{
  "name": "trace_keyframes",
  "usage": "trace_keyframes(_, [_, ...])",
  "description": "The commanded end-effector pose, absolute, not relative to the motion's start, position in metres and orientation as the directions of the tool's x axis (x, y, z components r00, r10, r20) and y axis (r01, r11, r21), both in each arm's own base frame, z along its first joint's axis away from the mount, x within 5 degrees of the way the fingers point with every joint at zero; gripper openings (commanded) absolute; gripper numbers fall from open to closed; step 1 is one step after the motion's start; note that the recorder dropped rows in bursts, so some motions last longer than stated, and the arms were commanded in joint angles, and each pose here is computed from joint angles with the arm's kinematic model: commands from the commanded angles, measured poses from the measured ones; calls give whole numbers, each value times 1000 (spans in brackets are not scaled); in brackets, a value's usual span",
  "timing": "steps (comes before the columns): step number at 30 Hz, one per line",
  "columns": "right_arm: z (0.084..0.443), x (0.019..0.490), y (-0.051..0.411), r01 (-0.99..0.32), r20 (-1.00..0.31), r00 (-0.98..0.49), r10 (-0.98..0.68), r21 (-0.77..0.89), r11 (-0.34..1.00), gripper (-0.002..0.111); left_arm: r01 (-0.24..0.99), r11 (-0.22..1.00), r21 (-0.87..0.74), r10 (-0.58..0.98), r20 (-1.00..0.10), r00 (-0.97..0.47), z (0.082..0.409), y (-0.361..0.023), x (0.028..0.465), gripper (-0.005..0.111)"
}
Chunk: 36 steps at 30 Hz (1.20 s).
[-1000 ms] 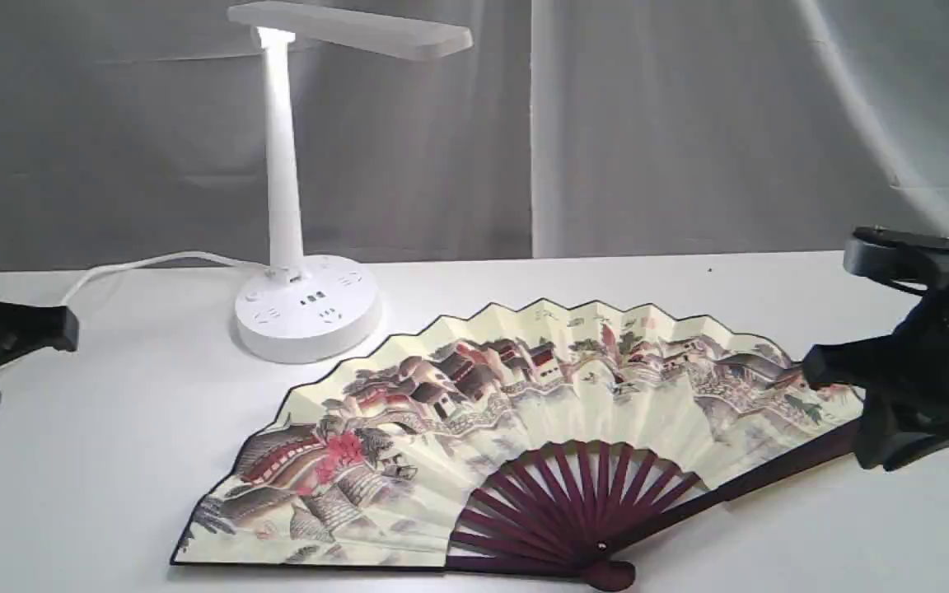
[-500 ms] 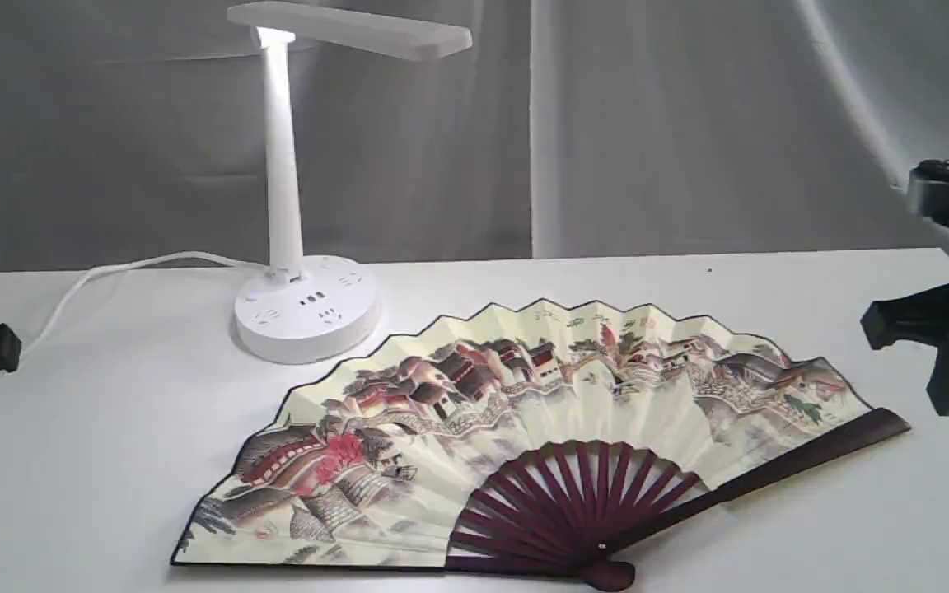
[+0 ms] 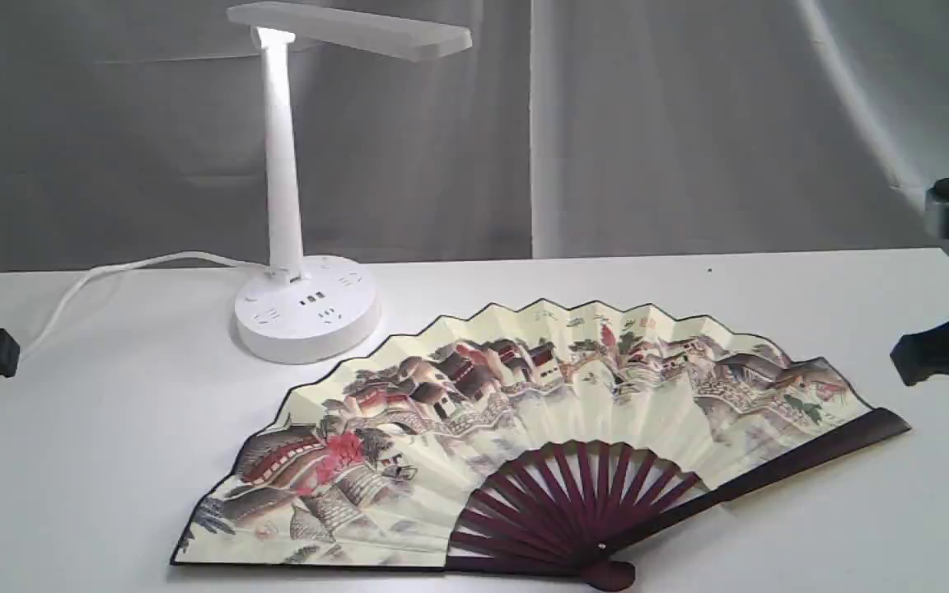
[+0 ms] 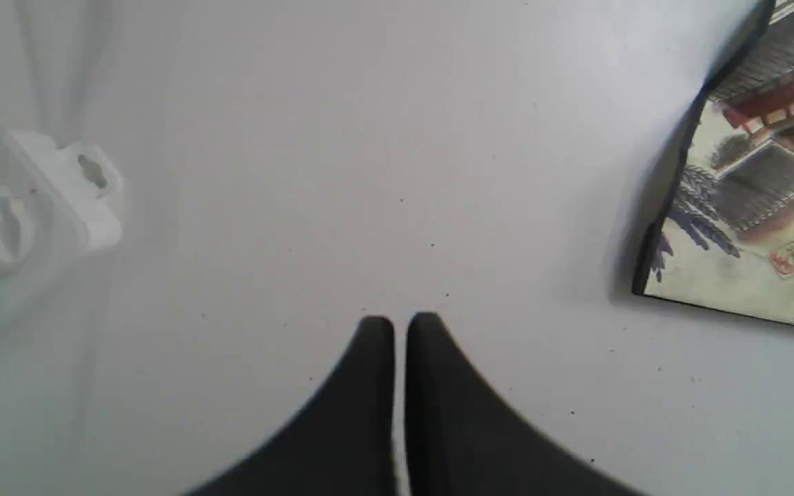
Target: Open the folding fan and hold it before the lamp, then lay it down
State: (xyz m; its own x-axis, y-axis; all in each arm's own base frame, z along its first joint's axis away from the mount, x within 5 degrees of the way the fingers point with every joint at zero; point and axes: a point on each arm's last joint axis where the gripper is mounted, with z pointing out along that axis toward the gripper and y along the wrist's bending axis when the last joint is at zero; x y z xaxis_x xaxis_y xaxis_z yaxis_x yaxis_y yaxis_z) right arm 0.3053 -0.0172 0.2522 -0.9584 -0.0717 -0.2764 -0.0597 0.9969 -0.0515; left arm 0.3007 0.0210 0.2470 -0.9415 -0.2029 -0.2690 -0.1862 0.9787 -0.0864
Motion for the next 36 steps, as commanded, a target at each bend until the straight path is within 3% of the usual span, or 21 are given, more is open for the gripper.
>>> trace_keyframes(1, [255, 300, -18, -66, -333, -939, -88, -76, 995, 0, -157, 984, -81, -174, -286, -942, 252, 21, 300, 0])
trace_keyframes(10, [257, 297, -17, -64, -332, -939, -83, -70, 996, 0, -146, 987, -70, -161, -348, -924, 268, 22, 293, 0])
trace_keyframes(36, [345, 236, -14, -32, -600, -796, -84, -96, 995, 0, -69, 997, -26, -69, -675, -735, 369, -2, 213, 0])
